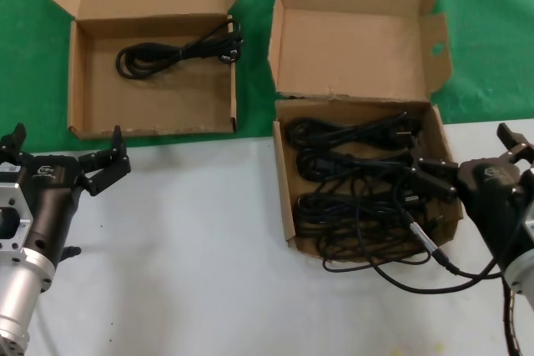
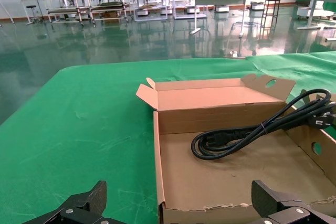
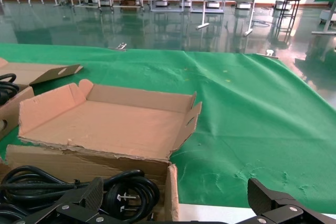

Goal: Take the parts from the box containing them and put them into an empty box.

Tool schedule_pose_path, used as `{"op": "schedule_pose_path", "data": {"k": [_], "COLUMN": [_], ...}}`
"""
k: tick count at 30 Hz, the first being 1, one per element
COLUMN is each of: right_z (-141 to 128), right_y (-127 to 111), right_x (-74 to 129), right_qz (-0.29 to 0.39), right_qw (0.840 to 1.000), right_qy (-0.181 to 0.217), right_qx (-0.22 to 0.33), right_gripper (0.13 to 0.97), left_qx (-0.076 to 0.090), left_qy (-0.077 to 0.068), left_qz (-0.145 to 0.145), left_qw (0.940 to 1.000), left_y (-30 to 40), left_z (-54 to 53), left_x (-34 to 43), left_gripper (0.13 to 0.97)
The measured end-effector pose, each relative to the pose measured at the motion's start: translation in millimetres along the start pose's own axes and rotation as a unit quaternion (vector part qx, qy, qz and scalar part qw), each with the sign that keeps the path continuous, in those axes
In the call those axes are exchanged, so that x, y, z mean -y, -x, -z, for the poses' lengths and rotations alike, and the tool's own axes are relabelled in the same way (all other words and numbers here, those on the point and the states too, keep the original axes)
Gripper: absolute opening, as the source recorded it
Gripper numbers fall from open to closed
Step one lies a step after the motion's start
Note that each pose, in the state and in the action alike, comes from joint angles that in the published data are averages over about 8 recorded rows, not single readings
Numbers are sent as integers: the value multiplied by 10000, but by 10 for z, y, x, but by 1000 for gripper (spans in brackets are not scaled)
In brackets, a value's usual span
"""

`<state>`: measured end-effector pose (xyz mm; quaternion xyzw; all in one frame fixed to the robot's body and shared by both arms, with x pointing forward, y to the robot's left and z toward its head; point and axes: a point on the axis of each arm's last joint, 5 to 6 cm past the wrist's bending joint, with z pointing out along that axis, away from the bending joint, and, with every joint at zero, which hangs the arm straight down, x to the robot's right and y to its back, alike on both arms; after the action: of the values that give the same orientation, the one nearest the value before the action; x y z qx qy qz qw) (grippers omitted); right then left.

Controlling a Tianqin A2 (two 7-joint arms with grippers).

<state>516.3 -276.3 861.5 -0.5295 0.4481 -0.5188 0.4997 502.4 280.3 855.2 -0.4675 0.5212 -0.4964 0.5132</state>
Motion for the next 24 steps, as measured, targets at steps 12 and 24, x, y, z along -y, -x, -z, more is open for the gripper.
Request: {"op": "schedule_pose_path", "data": {"k": [12, 24], "right_z": [0, 0], "right_y": [0, 0], "right_x": [0, 0], "right_qz": [0, 0], "right_qw": [10000, 10000], "right_qy": [0, 0], "right_qx": [0, 0], "right_gripper": [966, 966], "left_qx": [0, 0], "left_qy": [0, 0], "left_qz": [0, 0], "left_qw": [10000, 10000], "left_y": [0, 0], "left_z": [0, 0], "left_x": [0, 0], "left_gripper": [966, 966]}}
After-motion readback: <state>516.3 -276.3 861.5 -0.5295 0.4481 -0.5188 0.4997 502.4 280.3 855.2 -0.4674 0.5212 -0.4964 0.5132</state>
